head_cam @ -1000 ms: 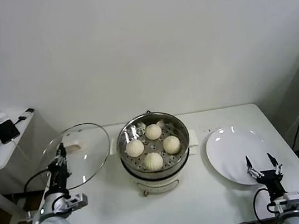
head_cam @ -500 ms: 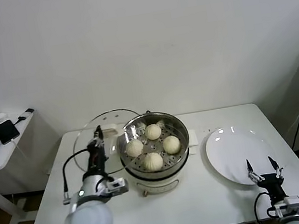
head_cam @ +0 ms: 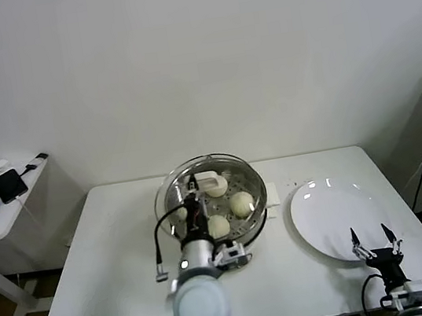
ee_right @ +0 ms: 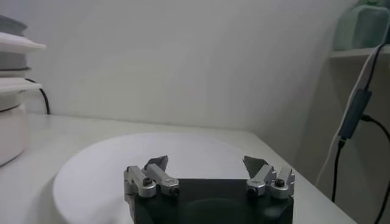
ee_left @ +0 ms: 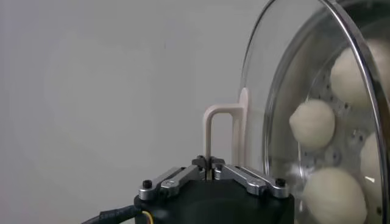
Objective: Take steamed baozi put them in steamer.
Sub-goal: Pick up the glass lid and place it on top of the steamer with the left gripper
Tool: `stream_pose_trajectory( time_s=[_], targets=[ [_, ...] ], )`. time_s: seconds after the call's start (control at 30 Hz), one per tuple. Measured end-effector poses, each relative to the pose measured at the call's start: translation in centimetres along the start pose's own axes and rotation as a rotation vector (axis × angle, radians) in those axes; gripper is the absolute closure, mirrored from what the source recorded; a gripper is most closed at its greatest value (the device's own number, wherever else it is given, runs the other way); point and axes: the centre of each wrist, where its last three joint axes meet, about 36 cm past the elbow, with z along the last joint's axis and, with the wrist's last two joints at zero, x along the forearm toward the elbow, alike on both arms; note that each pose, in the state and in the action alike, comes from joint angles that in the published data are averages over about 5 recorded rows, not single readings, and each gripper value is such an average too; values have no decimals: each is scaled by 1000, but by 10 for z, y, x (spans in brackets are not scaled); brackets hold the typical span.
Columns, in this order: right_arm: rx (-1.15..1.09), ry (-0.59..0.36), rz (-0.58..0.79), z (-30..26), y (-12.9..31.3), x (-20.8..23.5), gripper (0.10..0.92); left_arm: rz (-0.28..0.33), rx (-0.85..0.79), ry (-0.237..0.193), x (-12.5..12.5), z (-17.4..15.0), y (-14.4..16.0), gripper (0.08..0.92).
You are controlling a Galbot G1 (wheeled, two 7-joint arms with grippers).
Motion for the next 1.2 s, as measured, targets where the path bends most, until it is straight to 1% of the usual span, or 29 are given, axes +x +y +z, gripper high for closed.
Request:
stream_pose_trajectory(
  time_s=[0.2,0.4,0.57,0.8,1.2],
  targets=[
    [-8,-5,11,3,-1,2,200,5,-8,6,-6,-26,-11,868],
    [-11,-13,26,5,-3,3,200,18,-24,19,-11,-39,-24,868],
    [-15,-16,33,7,-1,3,200,17,-40,38,-18,-39,-34,868],
    [-18,-15,35,10,1,4,200,1,-53,66,-27,-33,-39,868],
    [-22,-21,40,12,3,5,200,-2,-60,82,-27,-34,-50,868]
  ],
)
